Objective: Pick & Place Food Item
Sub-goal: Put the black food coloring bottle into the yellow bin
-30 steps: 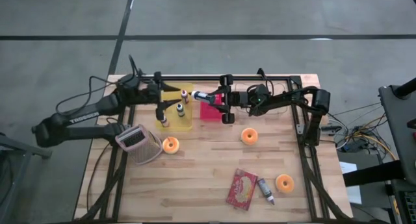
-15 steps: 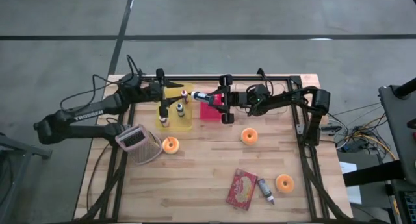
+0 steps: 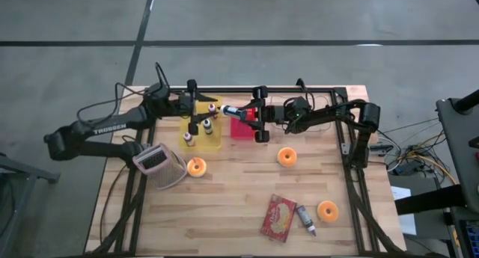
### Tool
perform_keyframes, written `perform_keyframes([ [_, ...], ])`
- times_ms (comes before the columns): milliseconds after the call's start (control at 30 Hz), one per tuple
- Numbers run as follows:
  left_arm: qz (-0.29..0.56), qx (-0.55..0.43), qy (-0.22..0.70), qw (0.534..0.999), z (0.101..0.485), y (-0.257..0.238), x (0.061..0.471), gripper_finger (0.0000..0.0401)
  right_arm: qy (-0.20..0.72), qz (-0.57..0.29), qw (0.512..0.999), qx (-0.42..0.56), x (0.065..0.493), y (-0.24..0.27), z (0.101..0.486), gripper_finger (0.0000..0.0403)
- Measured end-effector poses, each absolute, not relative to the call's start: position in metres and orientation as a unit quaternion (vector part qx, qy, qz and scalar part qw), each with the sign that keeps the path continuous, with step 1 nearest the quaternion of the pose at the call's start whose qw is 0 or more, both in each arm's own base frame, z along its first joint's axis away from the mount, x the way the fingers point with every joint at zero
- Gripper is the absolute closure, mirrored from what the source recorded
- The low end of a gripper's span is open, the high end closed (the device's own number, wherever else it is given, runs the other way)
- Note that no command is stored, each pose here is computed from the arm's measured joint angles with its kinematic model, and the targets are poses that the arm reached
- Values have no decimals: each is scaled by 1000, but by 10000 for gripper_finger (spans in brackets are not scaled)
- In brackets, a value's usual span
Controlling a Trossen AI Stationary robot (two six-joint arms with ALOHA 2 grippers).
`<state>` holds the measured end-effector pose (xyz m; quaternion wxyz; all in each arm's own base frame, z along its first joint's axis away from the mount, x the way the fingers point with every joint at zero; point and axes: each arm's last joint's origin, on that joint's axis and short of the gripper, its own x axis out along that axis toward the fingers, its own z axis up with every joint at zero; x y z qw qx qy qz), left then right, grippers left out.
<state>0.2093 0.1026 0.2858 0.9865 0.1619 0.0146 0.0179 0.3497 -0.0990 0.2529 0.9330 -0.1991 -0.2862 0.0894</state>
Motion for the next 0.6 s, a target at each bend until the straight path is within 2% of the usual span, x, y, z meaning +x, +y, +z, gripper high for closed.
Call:
perform_keyframes([
  [600,-12,152,28,988,286,112,234,197,-277,87,936,-199,351,-100,251,235],
])
